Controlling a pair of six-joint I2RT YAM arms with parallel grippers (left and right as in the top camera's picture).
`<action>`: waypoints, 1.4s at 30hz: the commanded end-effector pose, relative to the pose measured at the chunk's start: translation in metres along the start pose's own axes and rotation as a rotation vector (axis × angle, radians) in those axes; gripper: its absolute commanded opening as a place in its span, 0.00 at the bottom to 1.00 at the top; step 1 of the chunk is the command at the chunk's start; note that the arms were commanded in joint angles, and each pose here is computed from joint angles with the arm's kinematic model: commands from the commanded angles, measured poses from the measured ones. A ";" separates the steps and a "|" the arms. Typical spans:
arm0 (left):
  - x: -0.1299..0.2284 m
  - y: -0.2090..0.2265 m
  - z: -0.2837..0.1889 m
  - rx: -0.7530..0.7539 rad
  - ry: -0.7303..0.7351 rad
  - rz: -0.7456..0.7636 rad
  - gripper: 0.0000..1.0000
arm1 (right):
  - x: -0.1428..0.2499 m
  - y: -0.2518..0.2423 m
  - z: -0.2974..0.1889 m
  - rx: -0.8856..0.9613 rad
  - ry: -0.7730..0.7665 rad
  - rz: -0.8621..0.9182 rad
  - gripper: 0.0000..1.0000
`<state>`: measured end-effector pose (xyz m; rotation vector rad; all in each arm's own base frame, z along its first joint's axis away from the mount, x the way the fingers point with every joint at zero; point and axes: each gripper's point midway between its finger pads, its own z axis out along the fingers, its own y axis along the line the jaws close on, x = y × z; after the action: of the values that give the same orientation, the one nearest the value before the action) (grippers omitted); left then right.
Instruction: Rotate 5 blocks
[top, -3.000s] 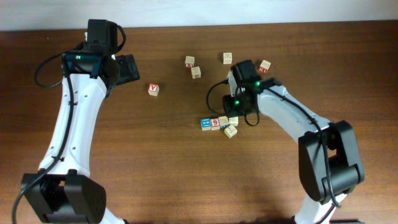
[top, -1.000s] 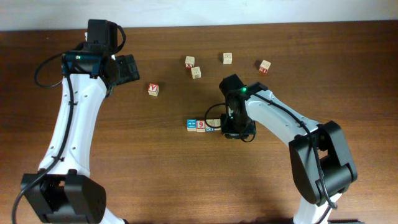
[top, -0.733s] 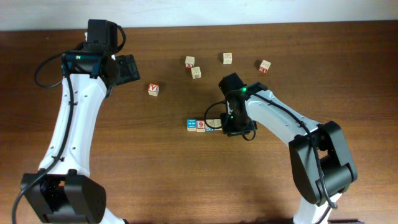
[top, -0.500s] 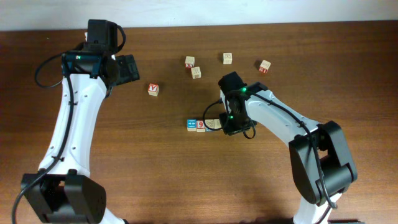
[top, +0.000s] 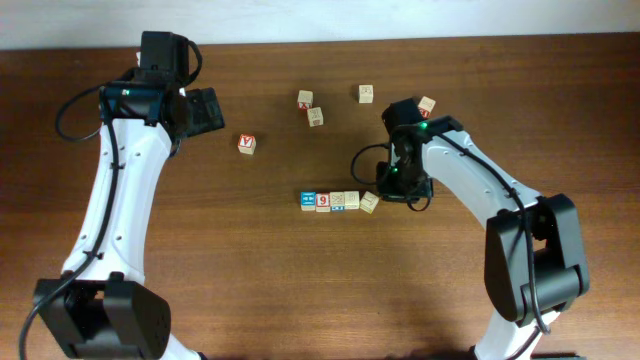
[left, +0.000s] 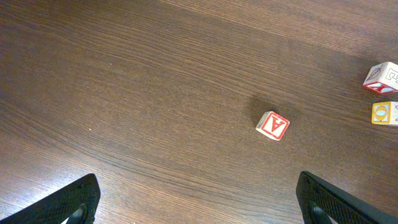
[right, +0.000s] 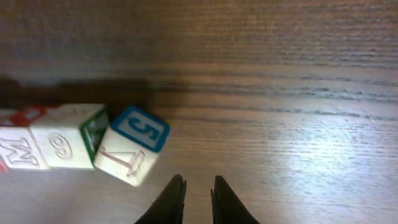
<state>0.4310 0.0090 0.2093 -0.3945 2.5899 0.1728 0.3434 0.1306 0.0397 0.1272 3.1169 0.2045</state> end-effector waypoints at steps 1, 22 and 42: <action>-0.006 0.000 -0.002 -0.008 -0.017 -0.016 0.99 | 0.006 0.001 0.009 -0.009 0.002 0.068 0.17; -0.006 0.000 -0.002 -0.008 -0.017 -0.016 0.99 | -0.014 0.016 0.025 -0.112 -0.099 0.041 0.17; -0.006 0.000 -0.002 -0.008 -0.017 -0.016 0.99 | -0.028 0.021 0.014 -0.137 -0.142 -0.104 0.27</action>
<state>0.4310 0.0090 0.2093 -0.3945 2.5899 0.1728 0.3644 0.1523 0.0192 0.0219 2.9768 0.3879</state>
